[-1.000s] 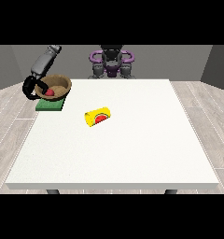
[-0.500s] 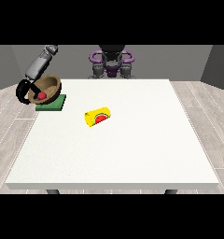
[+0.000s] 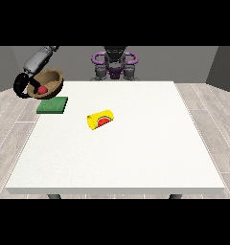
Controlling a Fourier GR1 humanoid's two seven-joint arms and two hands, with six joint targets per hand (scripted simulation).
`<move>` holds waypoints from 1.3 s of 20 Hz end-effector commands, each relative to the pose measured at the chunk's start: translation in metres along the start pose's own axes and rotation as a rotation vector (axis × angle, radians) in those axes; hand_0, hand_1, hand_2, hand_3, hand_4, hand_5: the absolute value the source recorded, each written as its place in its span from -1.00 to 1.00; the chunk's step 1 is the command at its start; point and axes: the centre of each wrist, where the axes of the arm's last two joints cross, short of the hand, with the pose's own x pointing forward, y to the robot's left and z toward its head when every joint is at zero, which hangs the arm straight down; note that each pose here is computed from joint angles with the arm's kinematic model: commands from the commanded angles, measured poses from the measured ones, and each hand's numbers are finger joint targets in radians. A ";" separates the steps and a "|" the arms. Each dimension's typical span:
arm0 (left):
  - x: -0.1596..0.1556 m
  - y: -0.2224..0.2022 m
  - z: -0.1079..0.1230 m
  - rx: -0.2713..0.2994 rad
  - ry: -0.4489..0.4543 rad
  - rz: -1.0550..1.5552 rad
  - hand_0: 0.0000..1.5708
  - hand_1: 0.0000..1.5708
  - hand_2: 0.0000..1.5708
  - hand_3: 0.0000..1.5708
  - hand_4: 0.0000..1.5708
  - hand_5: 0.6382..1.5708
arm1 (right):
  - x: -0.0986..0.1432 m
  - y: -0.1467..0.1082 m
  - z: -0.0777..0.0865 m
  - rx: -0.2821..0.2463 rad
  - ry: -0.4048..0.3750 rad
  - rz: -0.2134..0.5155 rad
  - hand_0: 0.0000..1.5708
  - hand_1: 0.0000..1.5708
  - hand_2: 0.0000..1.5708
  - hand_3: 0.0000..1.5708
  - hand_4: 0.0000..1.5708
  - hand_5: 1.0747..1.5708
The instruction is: Pick the cup and pour the ball into the bowl, then pick the bowl and place it on the pad
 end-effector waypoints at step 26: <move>0.029 0.018 0.004 -0.009 -0.025 -0.001 -1.00 -1.00 -1.00 -1.00 -1.00 0.88 | 0.020 -0.067 0.005 -0.183 0.086 -0.231 -0.75 -0.75 -0.62 -0.43 -1.00 0.62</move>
